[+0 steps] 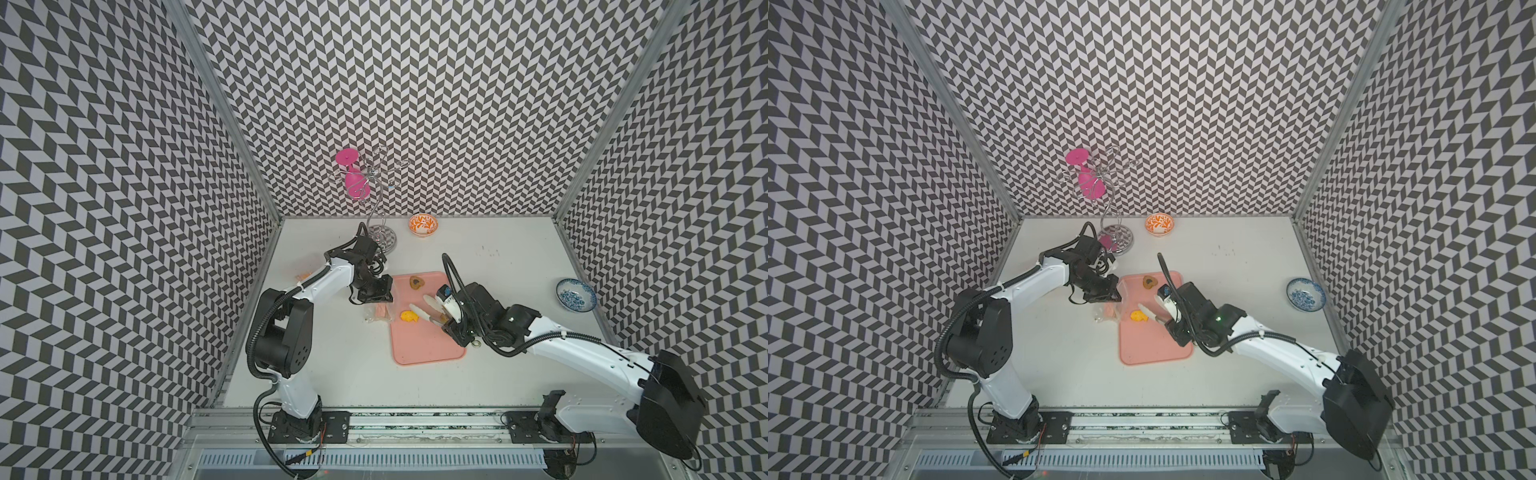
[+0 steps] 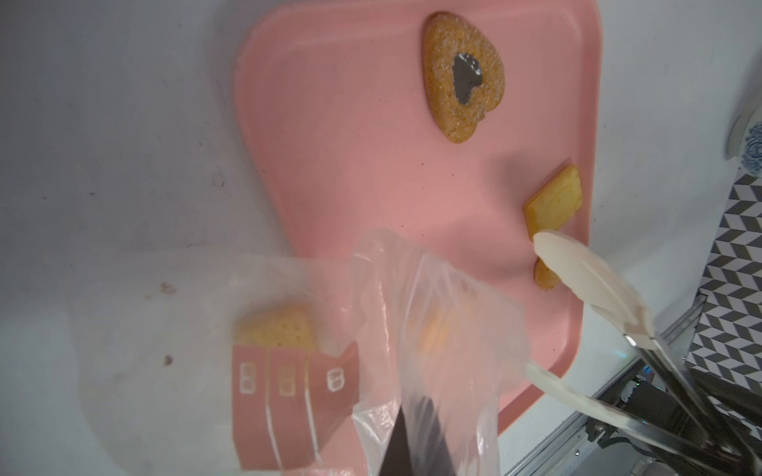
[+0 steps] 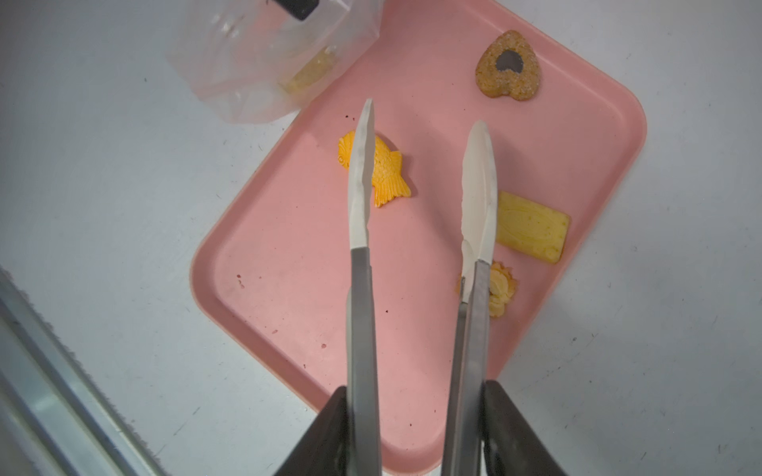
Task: Put the cookies into a resealable bag to prevent moisture
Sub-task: Pick up the cookie from the tray.
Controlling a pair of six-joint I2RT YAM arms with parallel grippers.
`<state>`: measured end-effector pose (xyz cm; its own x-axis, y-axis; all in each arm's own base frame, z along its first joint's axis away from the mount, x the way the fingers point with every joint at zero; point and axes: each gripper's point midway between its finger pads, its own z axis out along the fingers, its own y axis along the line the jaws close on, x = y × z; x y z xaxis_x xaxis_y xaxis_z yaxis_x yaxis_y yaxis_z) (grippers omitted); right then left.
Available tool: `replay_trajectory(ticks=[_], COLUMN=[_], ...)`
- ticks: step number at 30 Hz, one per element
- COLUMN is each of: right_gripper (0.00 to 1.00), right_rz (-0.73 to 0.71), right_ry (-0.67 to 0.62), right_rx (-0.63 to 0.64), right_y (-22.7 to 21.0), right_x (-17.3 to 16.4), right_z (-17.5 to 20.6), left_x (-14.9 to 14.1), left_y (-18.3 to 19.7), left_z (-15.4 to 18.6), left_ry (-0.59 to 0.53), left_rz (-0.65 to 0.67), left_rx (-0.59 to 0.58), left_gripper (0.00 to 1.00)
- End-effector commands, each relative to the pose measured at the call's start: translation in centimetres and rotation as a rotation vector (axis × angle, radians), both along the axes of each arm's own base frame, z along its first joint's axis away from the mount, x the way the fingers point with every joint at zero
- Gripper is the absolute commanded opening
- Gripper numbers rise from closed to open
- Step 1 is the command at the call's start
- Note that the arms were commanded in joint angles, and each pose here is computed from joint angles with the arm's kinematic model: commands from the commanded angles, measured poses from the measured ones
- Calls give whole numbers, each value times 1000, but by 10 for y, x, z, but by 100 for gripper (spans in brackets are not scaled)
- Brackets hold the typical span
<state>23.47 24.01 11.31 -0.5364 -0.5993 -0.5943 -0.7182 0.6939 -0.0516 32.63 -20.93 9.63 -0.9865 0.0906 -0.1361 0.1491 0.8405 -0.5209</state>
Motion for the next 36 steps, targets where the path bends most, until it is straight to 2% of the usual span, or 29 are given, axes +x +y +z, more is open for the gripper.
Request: replay_trajectory(ticks=[1, 3, 7, 11, 15, 19, 27, 33, 36], right_gripper=[49, 51, 52, 53, 54, 54, 50, 47, 45], right_rz=[69, 130, 251, 319, 340, 369, 394, 396, 399], right_ry=[-216, -234, -262, -296, -291, -299, -292, -273, -252], right_rx=[-36, -61, -25, -35, -89, -79, -82, -71, -71], right_y=[6, 5, 10, 9, 9, 18, 25, 27, 26], right_x=[23, 19, 3, -3, 2, 6, 15, 20, 20], right_z=[13, 7, 9, 5, -10, -13, -22, -23, -25], left_x=[5, 6, 5, 7, 9, 9, 13, 17, 13], left_y=[-4, -1, 5, 8, 16, 23, 25, 24, 24], left_z=[7, 6, 2, 6, 6, 8, 20, 32, 24], left_ry=[-21, -21, -13, -28, -33, -43, -74, -90, -61], left_rz=[-23, -19, -3, 8, 26, 40, 48, 53, 45], left_rx=[-54, -40, -24, -1, 52, 98, 114, 105, 111], left_gripper=[0, 0, 2, 4, 8, 12, 20, 21, 17])
